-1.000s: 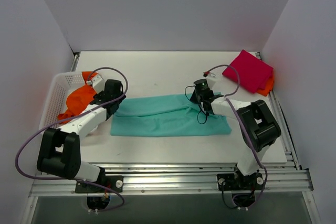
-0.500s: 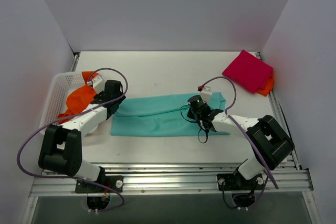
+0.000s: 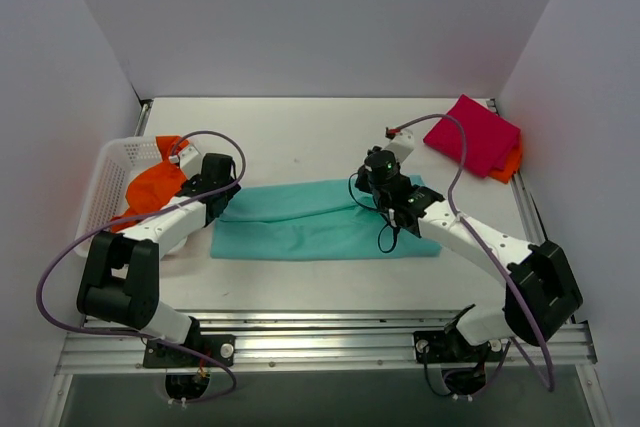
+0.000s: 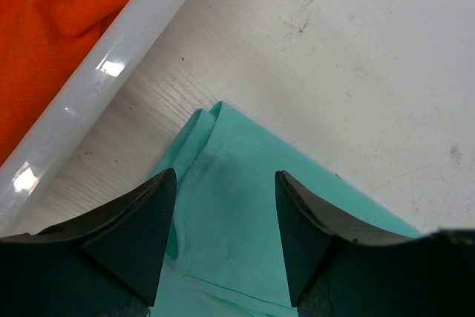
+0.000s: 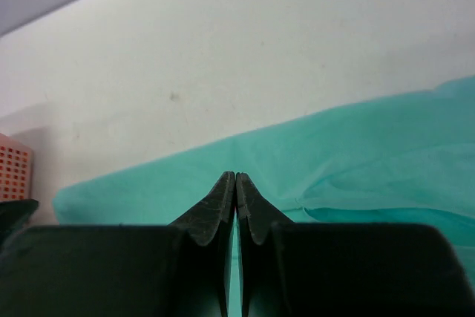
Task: Fold and stack the t-shirts
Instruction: Fold the tshirt
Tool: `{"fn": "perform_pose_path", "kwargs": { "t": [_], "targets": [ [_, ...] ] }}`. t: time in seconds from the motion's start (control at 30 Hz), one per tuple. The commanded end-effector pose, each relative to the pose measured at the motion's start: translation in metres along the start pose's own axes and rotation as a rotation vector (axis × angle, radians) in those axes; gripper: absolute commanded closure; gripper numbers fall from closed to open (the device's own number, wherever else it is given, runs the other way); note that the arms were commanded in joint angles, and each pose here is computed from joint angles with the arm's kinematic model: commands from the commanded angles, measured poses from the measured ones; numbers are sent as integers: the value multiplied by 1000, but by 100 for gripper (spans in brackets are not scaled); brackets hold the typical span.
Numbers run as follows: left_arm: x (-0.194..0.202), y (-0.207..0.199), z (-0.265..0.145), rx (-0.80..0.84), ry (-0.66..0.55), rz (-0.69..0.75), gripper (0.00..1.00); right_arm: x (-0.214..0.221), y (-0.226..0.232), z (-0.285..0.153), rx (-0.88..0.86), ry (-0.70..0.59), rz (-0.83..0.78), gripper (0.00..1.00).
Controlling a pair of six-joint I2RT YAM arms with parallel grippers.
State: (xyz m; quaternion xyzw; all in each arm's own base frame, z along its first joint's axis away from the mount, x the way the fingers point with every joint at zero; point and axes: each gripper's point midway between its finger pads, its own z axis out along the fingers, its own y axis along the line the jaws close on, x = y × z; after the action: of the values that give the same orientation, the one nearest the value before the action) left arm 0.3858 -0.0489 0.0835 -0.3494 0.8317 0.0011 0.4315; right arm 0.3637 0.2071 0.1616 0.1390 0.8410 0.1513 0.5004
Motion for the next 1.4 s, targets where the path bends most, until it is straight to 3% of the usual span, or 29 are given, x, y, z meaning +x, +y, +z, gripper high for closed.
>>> {"fn": "perform_pose_path", "kwargs": {
  "t": [0.0,0.2,0.57,1.37],
  "targets": [
    [-16,-11,-2,35,-46,-25,36,-35,4,-16,22,-87,-14,100],
    [-12,-11,0,41,-36,-21,36,-33,-13,10,92,-119,-55,100],
    [-9,-7,0,40,-31,-8,36,21,-30,84,126,-19,-92,100],
    [7,-8,16,45,7,-4,37,105,-71,44,146,97,-41,100]
  ]
}}
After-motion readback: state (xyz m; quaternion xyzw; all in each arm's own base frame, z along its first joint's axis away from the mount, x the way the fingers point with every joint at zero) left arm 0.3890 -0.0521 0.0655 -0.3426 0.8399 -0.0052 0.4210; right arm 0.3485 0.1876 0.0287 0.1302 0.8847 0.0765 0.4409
